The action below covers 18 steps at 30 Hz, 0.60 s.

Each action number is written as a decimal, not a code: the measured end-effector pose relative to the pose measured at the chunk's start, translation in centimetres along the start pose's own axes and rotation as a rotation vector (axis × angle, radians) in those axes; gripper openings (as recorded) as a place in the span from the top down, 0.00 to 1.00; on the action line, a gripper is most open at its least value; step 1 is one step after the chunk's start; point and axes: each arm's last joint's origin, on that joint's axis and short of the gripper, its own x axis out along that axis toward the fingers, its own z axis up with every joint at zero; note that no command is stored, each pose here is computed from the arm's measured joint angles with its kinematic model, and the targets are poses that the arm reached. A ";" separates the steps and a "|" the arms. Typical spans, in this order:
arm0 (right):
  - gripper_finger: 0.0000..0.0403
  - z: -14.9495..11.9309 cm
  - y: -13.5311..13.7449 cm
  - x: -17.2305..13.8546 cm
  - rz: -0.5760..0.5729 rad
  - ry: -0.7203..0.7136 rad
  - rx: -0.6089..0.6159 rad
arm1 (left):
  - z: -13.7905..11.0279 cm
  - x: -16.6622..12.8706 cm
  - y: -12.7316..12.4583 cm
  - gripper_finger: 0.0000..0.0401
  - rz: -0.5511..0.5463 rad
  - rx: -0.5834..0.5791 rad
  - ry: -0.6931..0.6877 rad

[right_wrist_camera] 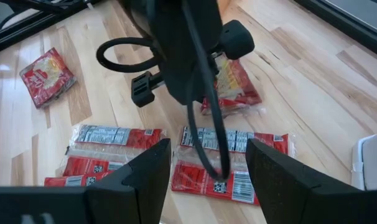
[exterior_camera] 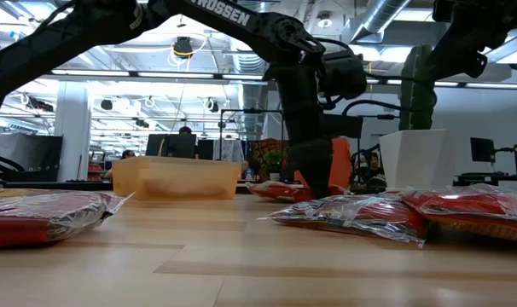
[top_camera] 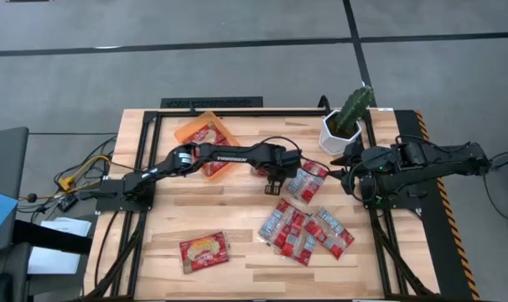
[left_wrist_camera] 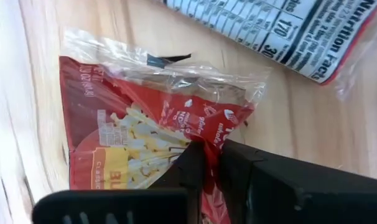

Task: Sort popcorn bags into baskets
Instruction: Put the red popcorn bag into the orange bin

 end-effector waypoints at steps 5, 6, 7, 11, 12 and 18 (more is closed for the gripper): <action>0.42 0.0 0.0 0.0 0.000 0.000 -0.001 | 0.7 -2.6 -0.2 0.98 -0.032 -0.047 0.024; 0.42 0.0 0.0 0.0 0.000 0.001 -0.001 | 0.7 -3.5 -0.1 0.99 -0.042 -0.057 0.040; 0.42 0.0 0.0 0.0 0.000 0.000 -0.001 | 0.8 -4.4 0.0 0.99 -0.045 -0.071 0.046; 0.42 0.0 0.0 0.0 -0.004 0.003 -0.009 | 0.3 -8.9 0.7 0.99 -0.075 -0.151 -0.024; 0.42 0.0 0.0 0.0 -0.004 0.003 -0.010 | 0.0 -10.3 1.0 0.99 -0.082 -0.176 -0.032; 0.42 -0.1 -0.1 0.0 -0.013 0.004 -0.013 | -1.9 -16.7 2.4 0.99 0.011 -0.288 -0.063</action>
